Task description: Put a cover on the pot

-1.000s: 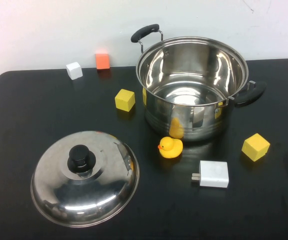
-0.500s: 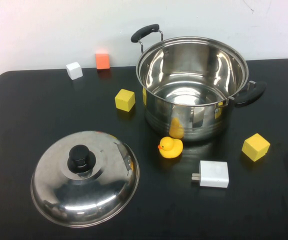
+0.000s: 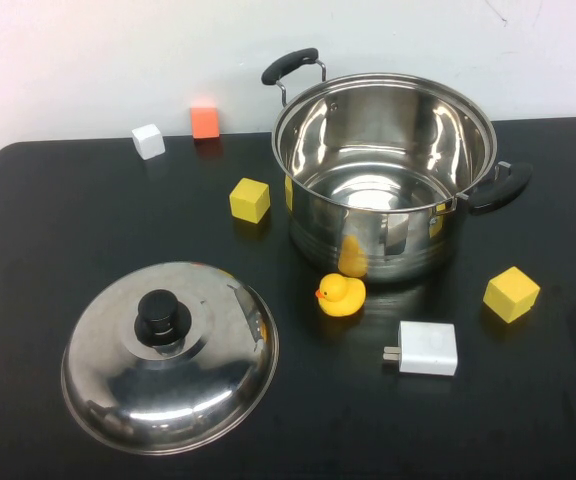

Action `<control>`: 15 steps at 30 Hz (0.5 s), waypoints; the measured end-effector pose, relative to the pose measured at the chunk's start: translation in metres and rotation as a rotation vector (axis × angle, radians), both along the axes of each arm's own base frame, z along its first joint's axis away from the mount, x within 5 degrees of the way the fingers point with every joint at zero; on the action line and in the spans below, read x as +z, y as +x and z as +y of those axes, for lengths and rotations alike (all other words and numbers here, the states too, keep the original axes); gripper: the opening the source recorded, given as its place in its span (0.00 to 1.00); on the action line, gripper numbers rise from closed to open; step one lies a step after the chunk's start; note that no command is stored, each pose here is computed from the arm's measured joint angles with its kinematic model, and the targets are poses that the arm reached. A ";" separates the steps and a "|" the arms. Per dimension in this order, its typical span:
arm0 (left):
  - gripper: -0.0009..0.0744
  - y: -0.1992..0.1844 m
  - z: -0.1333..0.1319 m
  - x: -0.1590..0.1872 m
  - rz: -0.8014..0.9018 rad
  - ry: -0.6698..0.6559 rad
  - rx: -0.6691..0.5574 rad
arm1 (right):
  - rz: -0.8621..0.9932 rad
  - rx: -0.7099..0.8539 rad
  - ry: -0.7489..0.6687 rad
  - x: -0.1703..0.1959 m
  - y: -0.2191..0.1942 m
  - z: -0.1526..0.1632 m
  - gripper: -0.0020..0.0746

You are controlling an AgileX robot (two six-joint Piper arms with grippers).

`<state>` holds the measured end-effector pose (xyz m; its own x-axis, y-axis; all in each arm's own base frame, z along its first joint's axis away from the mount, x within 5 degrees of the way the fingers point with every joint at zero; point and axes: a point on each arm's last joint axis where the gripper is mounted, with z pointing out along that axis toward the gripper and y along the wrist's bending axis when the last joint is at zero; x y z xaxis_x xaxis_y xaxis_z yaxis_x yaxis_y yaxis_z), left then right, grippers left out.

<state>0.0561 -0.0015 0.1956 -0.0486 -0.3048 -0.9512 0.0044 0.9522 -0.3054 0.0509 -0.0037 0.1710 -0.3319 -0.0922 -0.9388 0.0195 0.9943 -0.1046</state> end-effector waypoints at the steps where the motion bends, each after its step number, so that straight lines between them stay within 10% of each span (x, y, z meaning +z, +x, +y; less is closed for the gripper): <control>1: 0.01 0.000 0.001 0.006 -0.062 0.006 0.007 | 0.000 0.000 0.000 0.000 0.000 0.000 0.02; 15: 0.01 -0.012 0.004 0.050 -0.569 0.019 0.056 | 0.000 0.000 0.000 0.000 0.000 0.000 0.02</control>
<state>0.0440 0.0029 0.2452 0.4884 -0.2747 -0.8282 0.1127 0.9611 -0.2523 0.0509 -0.0037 0.1710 -0.3319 -0.0922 -0.9388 0.0195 0.9943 -0.1046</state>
